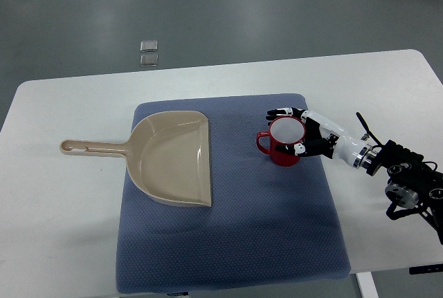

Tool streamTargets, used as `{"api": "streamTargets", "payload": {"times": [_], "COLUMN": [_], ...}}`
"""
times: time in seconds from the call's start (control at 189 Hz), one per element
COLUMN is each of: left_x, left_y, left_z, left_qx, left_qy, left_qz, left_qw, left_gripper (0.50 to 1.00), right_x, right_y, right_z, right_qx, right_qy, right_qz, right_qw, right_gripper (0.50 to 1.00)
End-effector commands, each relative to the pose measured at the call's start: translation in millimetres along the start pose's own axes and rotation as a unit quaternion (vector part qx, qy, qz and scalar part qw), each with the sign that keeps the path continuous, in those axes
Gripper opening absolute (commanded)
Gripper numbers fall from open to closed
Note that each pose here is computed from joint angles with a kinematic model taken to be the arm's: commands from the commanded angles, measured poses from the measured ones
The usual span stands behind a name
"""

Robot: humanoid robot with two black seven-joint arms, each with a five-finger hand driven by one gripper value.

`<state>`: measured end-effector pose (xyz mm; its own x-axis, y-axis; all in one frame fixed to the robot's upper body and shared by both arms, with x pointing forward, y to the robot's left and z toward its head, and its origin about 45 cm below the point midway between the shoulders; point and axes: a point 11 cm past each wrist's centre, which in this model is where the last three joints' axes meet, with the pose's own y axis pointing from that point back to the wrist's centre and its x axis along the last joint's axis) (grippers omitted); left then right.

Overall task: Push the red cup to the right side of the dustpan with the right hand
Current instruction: 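Cup the red mug with the right hand and push it toward the dustpan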

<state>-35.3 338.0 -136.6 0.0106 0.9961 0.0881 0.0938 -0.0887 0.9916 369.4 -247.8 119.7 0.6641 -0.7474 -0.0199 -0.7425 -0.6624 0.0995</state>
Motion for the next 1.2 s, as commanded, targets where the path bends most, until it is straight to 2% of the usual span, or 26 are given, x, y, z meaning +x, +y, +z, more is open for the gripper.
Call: {"api": "streamTargets", "payload": {"times": [0.0,0.588,1.197], "left_x": [0.0,0.0,0.0], "left_y": [0.0,0.0,0.0], "left_z": [0.1,0.1,0.1], "left_qx": [0.0,0.0,0.0], "left_qy": [0.0,0.0,0.0], "left_qz": [0.0,0.0,0.0], "left_qw": [1.0,1.0,1.0], "left_gripper": [1.0,1.0,1.0], "right_x": [-2.4,-21.7,-43.4], "right_y": [-2.3,-18.1,-39.5], "right_z": [0.1,1.5,-0.5], "right_qx": [0.002,0.015,0.033], "right_qy": [-0.002,-0.014,-0.017], "right_qz": [-0.001,-0.007,-0.002], "right_qw": [1.0,1.0,0.999], "right_gripper": [0.823,0.799,0.795]}}
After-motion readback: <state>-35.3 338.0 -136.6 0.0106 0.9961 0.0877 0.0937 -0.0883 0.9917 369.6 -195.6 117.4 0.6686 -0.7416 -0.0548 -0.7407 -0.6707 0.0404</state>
